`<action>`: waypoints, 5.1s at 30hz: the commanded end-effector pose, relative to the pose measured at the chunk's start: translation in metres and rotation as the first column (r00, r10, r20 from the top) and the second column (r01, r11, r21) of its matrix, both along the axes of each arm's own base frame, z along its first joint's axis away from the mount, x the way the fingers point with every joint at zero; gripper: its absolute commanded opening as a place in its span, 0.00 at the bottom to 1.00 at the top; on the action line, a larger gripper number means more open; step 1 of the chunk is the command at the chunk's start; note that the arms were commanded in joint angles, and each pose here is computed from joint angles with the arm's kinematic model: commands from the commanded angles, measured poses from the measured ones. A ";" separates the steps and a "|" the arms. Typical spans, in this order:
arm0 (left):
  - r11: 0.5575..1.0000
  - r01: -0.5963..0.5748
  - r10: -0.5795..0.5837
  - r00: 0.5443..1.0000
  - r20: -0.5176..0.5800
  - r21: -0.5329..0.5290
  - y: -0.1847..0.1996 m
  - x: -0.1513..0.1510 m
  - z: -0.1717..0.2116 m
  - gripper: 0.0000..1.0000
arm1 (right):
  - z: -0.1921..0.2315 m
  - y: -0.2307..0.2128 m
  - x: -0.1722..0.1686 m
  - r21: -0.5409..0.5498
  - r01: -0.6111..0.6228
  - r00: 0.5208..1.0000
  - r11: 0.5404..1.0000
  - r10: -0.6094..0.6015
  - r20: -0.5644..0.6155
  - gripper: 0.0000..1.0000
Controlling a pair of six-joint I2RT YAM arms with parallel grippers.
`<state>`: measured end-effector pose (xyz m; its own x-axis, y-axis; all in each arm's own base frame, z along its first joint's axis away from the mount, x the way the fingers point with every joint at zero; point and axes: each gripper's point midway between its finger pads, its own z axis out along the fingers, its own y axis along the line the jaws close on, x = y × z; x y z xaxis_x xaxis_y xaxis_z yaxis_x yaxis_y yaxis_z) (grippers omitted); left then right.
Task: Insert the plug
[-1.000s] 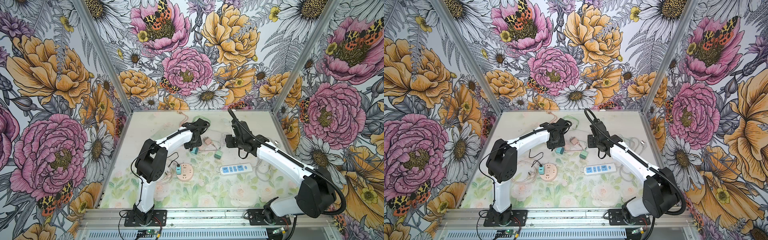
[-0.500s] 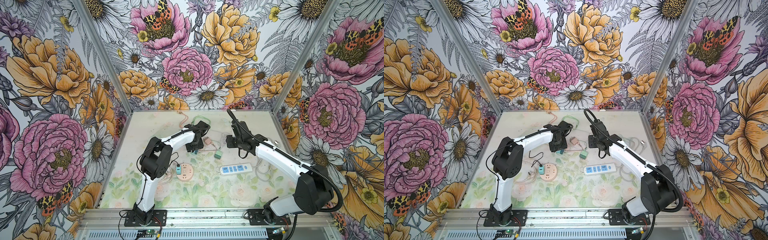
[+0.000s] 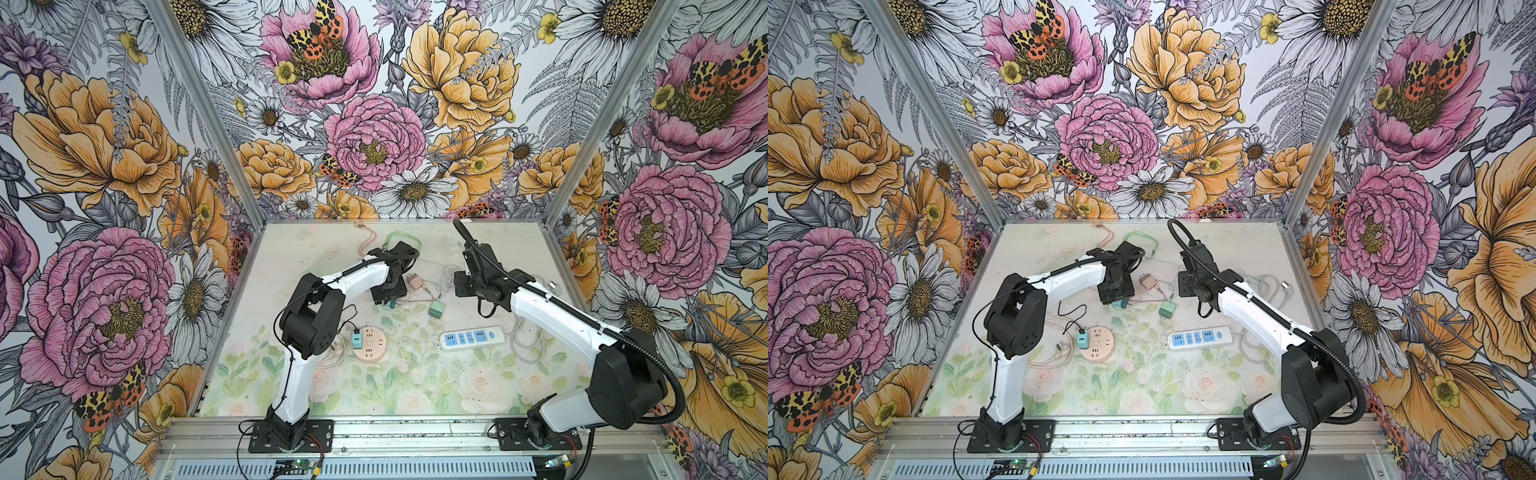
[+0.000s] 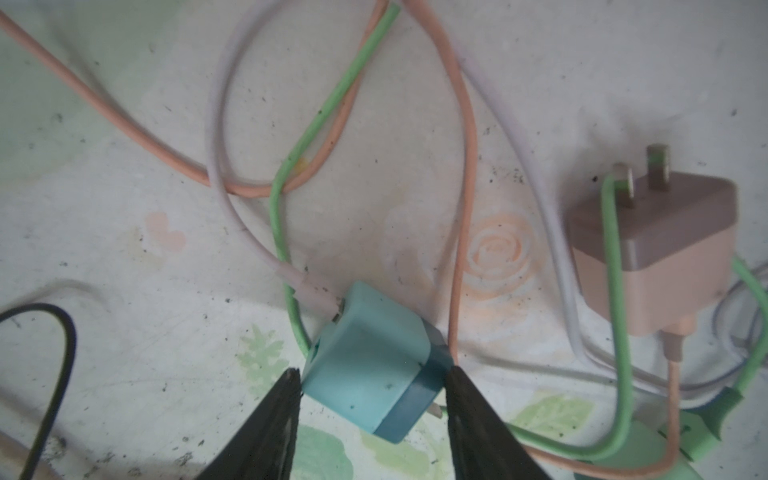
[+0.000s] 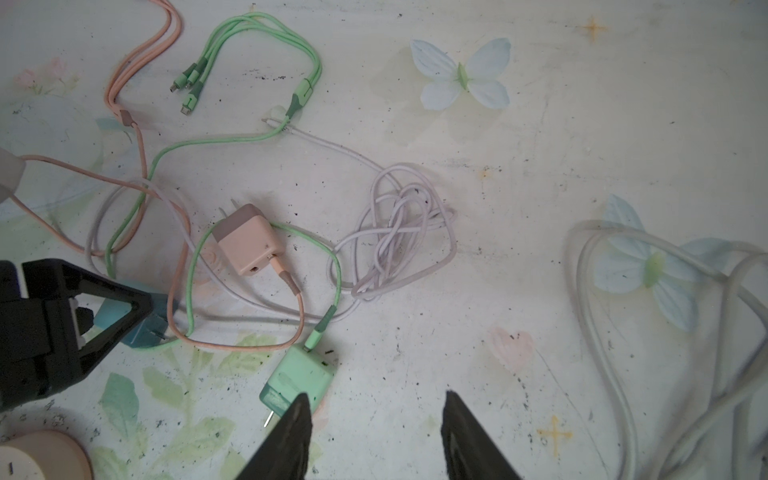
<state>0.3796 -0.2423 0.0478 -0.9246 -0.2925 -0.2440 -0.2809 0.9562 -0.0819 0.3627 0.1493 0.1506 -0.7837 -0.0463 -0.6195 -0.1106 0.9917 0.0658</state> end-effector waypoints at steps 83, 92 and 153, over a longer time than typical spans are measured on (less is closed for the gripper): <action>0.855 0.509 -0.505 0.861 -0.066 0.098 0.024 -0.001 -0.005 0.55 | 0.012 -0.011 -0.017 0.045 0.025 0.999 0.999 -0.026 0.029 0.54; 0.854 0.514 -0.507 0.857 -0.089 0.080 0.027 -0.007 -0.012 0.39 | 0.017 -0.009 -0.015 0.053 0.019 0.999 0.998 -0.022 0.040 0.54; 0.974 0.201 -0.177 0.964 0.197 -0.109 0.079 -0.004 0.121 0.59 | 0.012 0.075 0.013 0.070 -0.275 0.961 0.959 0.276 -0.003 0.48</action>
